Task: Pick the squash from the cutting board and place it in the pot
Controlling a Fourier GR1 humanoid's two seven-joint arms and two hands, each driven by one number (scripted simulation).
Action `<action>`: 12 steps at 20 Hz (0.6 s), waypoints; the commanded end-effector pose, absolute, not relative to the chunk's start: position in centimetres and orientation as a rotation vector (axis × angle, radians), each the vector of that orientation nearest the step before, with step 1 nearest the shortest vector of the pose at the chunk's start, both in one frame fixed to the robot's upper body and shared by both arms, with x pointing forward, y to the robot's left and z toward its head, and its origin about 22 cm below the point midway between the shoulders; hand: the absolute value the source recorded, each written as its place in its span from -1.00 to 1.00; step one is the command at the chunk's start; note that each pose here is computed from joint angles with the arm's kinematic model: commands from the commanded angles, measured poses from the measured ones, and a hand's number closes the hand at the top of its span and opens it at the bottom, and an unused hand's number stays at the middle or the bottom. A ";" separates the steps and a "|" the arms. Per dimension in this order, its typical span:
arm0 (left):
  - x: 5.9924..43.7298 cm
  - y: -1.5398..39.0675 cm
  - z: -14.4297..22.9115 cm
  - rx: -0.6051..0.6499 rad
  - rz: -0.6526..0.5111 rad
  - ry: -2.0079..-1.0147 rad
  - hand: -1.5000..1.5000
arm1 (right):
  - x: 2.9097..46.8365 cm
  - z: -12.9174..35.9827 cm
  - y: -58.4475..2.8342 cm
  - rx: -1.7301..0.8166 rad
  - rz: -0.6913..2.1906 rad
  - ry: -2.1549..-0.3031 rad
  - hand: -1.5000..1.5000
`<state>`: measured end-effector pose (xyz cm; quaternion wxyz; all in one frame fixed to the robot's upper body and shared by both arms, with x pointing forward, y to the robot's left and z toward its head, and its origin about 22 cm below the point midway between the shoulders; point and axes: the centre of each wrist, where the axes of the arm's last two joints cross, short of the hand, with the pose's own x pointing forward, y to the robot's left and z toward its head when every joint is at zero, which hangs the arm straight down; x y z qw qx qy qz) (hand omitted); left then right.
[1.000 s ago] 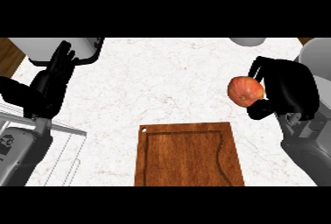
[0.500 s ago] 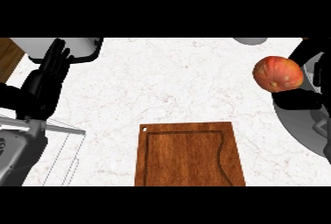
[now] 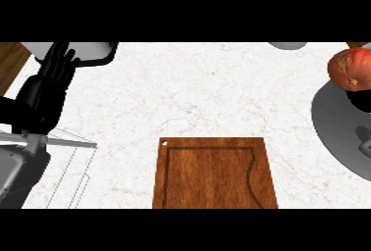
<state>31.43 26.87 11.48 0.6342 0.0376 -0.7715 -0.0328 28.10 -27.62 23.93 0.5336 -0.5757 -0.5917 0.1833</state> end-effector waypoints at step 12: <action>28.6 30.5 5.4 0.311 -0.184 -1.459 0.00 | 30.4 21.2 -38.1 -1.421 0.476 -1.262 1.00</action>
